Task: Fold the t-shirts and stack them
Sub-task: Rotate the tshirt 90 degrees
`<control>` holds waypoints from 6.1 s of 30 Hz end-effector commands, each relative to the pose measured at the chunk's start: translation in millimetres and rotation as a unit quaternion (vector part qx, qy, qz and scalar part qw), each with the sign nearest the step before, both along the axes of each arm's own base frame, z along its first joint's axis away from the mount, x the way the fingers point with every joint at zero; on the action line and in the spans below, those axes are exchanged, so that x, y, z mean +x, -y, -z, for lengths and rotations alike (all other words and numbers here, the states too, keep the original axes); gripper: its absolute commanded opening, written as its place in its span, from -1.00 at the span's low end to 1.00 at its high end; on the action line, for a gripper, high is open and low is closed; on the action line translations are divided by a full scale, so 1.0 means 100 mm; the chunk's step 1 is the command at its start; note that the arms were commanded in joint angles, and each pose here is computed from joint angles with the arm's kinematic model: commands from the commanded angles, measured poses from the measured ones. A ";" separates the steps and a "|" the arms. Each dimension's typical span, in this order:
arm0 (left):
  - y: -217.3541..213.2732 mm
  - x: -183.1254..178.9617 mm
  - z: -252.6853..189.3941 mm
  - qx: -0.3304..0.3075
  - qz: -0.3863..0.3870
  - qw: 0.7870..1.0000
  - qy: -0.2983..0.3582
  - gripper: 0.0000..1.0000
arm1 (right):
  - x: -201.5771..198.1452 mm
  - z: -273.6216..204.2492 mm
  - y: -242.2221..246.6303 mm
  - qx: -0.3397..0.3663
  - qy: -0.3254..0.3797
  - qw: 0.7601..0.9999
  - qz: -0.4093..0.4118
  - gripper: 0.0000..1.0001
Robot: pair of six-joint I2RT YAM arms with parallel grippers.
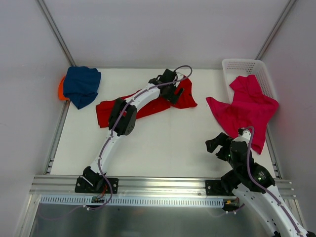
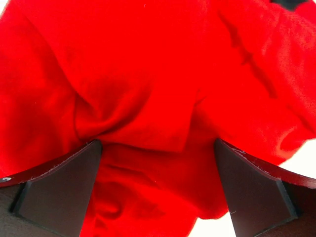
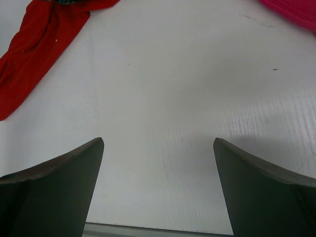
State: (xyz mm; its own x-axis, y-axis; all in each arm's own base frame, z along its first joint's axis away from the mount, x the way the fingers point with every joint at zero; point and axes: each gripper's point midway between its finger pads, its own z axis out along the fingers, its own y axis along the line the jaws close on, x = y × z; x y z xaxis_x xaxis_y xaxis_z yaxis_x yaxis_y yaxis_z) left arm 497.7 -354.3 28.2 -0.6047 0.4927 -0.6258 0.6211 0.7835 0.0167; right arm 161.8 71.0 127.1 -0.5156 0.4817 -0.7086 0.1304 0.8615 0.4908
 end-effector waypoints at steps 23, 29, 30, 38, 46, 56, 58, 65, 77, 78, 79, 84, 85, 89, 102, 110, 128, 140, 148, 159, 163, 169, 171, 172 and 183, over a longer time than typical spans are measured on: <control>-1.65 0.87 -3.47 -0.234 -0.159 0.923 0.261 0.98 | 0.14 -0.10 -0.29 0.035 0.001 0.999 -0.035 0.95; -1.72 0.26 -3.90 -0.226 -0.113 0.924 0.285 0.98 | 0.48 -0.58 -1.26 0.053 0.013 0.986 -0.159 0.40; -1.79 0.10 -3.82 -0.218 -0.118 0.929 0.275 0.98 | 0.53 -0.64 -1.44 0.033 0.009 0.983 -0.179 0.33; -2.45 -0.78 -3.29 -0.128 -0.203 0.935 0.261 0.98 | 0.87 -0.59 -3.20 0.013 -0.048 0.943 -0.329 -0.99; -2.85 -1.43 -2.80 -0.098 -0.260 0.924 0.262 0.98 | 0.87 -0.03 -4.51 0.019 -0.122 0.895 -0.429 -0.99; -3.09 -1.63 -2.52 -0.066 -0.291 0.913 0.278 0.98 | 1.15 -0.26 -5.48 0.133 -0.074 0.868 -0.472 -0.99; -3.10 -1.64 -2.48 -0.063 -0.290 0.914 0.278 0.98 | 1.32 -0.32 -5.57 0.167 -0.047 0.869 -0.463 -0.99; -3.30 -1.78 -2.62 -0.057 -0.326 0.890 0.313 0.98 | 1.84 -0.16 -5.74 0.281 -0.016 0.878 -0.388 -0.99; -3.42 -1.90 -2.74 -0.060 -0.345 0.870 0.346 0.98 | 2.14 0.49 -5.50 0.288 -0.046 0.913 -0.286 -0.99; -3.43 -1.91 -2.75 -0.060 -0.346 0.870 0.347 0.98 | 2.12 0.53 -5.44 0.279 -0.052 0.917 -0.281 -0.99; -3.44 -1.91 -2.74 -0.058 -0.348 0.869 0.347 0.98 | 2.11 0.58 -5.36 0.270 -0.056 0.922 -0.272 -0.99; -3.43 -1.91 -2.75 -0.062 -0.348 0.869 0.347 0.98 | 1.96 0.81 -4.65 0.197 -0.092 0.952 -0.214 -0.99; -3.43 -1.92 -2.75 -0.061 -0.348 0.869 0.348 0.98 | 1.95 0.83 -4.52 0.177 -0.091 0.960 -0.198 -1.00; -3.43 -1.92 -2.75 -0.064 -0.347 0.868 0.349 0.98 | 1.78 0.80 -3.95 0.087 -0.099 0.978 -0.162 -0.99; -3.26 -1.90 -2.75 -0.090 -0.312 0.883 0.339 0.98 | 0.85 0.85 -2.34 -0.065 -0.120 0.987 -0.087 -0.99; -3.27 -1.93 -2.78 -0.098 -0.317 0.878 0.344 0.98 | 0.94 -0.14 -3.07 -0.086 -0.044 0.963 -0.253 0.99; -3.32 -1.95 -2.80 -0.088 -0.323 0.875 0.350 0.98 | 1.17 0.60 -3.72 -0.071 -0.144 0.954 -0.254 0.99; -3.34 -1.95 -2.80 -0.086 -0.327 0.873 0.351 0.98 | 1.20 0.93 -4.07 -0.024 -0.170 0.949 -0.263 0.99; -3.36 -1.96 -2.81 -0.082 -0.328 0.872 0.354 0.98 | 1.22 1.12 -4.31 0.002 -0.188 0.945 -0.269 0.83; -3.37 -1.97 -2.83 -0.081 -0.328 0.871 0.357 0.98 | 1.15 1.35 -4.04 0.002 -0.202 0.946 -0.253 -0.99; -3.36 -1.96 -2.82 -0.081 -0.326 0.873 0.355 0.98 | 1.11 1.40 -3.89 -0.004 -0.203 0.948 -0.246 -0.99; -3.07 -1.88 -2.72 -0.119 -0.276 0.897 0.324 0.98 | 0.95 1.28 -3.19 -0.053 -0.188 0.958 -0.211 -0.99; -2.87 -1.82 -2.67 -0.135 -0.242 0.913 0.298 0.98 | 0.91 1.20 -2.98 -0.065 -0.176 0.962 -0.198 -0.99; -2.67 -1.85 -2.60 -0.173 -0.221 0.925 0.257 0.98 | 0.88 1.18 -2.87 -0.072 -0.174 0.963 -0.194 -0.99; -1.43 -2.59 -1.77 -0.302 -0.105 0.946 -0.052 0.98 | 0.22 0.88 -1.72 -0.112 -0.140 0.973 -0.144 -0.99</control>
State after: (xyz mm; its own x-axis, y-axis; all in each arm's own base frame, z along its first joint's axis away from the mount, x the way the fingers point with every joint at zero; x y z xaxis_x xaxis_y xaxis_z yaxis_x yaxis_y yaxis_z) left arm 278.0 -184.6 221.5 -0.6201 -0.0794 -0.7805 0.4158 0.8104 -0.4128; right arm 193.7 257.7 26.3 -0.8270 0.1296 -0.5470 -0.0409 0.9566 0.2886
